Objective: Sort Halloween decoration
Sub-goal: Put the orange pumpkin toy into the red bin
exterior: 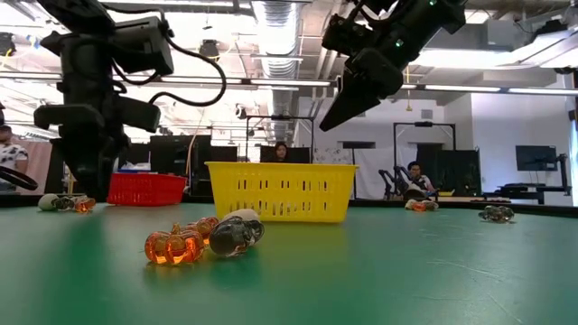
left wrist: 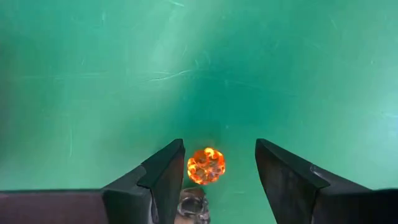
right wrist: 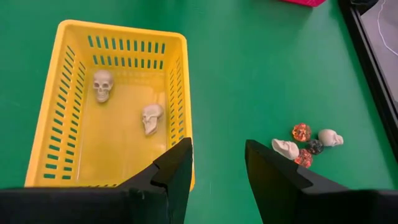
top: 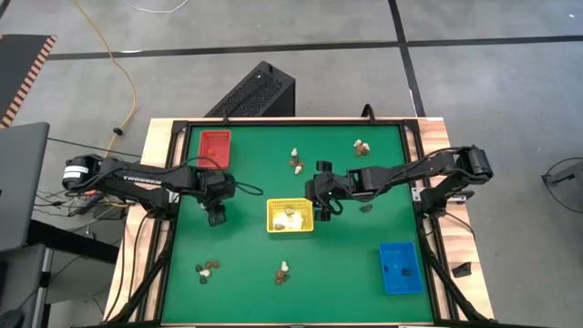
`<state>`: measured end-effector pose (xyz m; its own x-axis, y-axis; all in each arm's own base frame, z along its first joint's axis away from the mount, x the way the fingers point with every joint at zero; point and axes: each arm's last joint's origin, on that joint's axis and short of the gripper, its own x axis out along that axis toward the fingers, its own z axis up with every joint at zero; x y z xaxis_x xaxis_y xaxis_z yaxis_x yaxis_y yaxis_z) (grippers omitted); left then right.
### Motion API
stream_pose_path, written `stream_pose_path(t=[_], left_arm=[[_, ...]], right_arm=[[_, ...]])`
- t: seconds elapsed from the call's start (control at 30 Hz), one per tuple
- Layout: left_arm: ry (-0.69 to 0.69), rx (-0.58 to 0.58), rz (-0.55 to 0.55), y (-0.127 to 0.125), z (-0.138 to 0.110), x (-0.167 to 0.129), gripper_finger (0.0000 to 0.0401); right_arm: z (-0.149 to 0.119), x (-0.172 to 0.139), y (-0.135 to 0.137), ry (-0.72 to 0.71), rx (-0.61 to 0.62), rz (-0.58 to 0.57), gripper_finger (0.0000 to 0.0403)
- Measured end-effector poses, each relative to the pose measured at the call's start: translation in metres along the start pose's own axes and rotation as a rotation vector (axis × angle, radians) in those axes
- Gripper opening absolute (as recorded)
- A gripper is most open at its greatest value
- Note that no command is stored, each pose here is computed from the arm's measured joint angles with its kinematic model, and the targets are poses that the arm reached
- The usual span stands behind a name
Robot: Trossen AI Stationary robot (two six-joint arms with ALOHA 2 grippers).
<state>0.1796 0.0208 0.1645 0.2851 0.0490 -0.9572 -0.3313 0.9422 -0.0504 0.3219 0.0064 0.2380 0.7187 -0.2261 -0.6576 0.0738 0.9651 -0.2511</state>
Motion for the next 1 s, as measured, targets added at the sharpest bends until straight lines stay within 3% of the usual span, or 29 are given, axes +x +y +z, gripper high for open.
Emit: stream_pose_path(t=[1.0], left_arm=[[0.075, -0.032, 0.065, 0.002, -0.005, 0.013, 0.0188]], right_arm=[[0.000, 0.000, 0.000, 0.002, -0.001, 0.002, 0.0180]])
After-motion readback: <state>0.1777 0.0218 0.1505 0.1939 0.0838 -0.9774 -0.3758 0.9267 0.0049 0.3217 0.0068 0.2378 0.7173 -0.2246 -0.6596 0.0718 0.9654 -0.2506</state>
